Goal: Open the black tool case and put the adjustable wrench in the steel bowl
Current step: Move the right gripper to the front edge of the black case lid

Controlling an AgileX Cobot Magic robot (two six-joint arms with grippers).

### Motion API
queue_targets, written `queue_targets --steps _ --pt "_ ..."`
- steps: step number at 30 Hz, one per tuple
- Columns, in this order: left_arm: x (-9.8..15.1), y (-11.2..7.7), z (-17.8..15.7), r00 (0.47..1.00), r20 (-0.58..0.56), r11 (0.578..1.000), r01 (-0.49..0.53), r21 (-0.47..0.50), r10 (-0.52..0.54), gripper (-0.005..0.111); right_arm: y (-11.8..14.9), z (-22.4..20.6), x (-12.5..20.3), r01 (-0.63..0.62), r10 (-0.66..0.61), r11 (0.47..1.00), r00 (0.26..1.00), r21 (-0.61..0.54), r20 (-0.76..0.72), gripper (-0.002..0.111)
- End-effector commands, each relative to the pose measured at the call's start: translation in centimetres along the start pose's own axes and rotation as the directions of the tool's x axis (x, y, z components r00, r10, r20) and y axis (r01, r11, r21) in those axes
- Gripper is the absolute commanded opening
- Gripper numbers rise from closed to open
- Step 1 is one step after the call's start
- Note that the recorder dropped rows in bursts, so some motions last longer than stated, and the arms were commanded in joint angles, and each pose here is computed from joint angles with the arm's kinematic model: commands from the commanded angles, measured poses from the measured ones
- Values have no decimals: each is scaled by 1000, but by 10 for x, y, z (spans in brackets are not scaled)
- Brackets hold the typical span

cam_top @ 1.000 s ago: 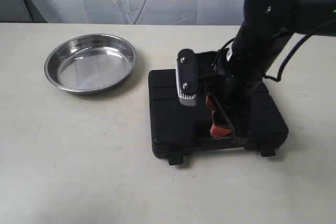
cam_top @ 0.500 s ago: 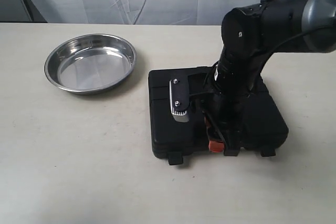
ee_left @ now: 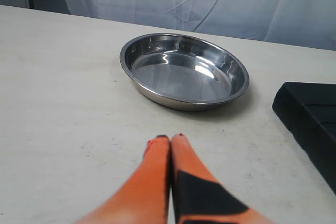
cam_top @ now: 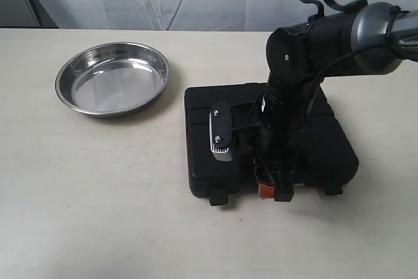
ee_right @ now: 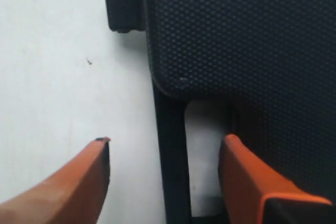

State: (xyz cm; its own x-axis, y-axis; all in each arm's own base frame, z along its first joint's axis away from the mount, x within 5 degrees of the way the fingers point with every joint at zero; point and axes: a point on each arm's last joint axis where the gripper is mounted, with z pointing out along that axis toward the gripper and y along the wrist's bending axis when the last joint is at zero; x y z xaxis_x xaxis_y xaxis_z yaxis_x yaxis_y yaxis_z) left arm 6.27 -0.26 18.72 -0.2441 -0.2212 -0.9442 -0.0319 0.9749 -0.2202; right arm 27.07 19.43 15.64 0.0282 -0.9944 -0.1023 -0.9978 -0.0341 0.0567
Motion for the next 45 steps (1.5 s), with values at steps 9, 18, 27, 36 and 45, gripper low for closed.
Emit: queue_targets --steps 9,18,27,36,45 --pt "1 0 0 1000 2 1000 -3 -1 3 0 -4 12 -2 -1 0 1000 1000 -6 -6 58" --pt "1 0 0 1000 2 1000 -3 -1 3 0 -6 14 -2 -3 3 1000 1000 8 2 58" --pt "1 0 0 1000 2 1000 -3 -1 3 0 -8 14 -3 -3 3 1000 1000 24 10 18" --pt "1 0 0 1000 2 1000 -3 -1 3 0 -3 14 -3 -24 24 999 1000 -24 2 -1" --pt "1 0 0 1000 2 1000 3 1 -3 0 10 0 -19 21 -22 1000 1000 18 19 -1"
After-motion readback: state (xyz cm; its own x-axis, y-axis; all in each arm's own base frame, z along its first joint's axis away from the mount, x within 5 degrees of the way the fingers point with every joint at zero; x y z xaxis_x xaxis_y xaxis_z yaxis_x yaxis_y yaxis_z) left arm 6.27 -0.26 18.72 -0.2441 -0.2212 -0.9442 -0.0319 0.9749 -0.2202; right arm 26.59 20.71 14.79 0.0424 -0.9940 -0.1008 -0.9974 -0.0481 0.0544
